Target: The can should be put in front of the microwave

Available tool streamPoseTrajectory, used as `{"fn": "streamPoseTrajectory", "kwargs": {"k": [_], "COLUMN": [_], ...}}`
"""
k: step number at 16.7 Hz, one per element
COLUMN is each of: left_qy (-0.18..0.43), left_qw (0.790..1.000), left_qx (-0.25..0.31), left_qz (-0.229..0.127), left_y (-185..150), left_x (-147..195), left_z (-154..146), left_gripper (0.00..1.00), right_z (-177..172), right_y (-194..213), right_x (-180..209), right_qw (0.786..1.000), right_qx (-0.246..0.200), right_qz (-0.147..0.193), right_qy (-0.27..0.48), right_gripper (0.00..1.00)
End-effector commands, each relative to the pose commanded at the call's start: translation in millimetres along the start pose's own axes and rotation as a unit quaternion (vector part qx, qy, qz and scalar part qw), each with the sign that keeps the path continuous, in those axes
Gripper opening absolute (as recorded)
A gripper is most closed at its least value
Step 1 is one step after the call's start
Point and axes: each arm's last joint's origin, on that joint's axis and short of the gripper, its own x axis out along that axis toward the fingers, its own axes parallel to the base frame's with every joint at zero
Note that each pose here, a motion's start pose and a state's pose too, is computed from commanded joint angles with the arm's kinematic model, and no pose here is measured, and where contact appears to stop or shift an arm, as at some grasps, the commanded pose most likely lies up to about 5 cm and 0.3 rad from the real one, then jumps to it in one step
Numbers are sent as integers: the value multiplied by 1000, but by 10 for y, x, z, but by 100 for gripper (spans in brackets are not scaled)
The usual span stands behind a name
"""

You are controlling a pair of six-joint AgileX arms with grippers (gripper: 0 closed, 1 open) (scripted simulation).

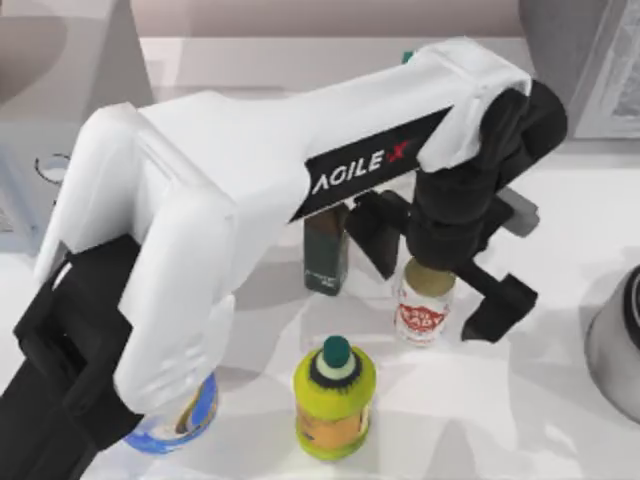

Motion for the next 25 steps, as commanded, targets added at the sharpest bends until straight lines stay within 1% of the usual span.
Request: {"fn": "streamPoseTrajectory", "kwargs": {"k": [5,18,19,25], "left_qy": [0,0,0,0], "left_qw": [1000,1000,1000,1000], "left_qx": [-1,-1,-1,-1], "left_qz": [0,0,0,0], "left_y": [23,23,23,23], "left_x": [20,20,20,20], "left_z": [-4,-4,-4,-4], "left_gripper": [100,2,0,0], "right_z": [0,0,0,0], "right_y": [0,0,0,0], "right_x": [0,0,0,0], "right_qw": [1000,1000,1000,1000], "right_qx": [0,0,0,0], "right_qz": [0,0,0,0], "right_qy": [0,0,0,0], "right_gripper": [100,100,100,100]}}
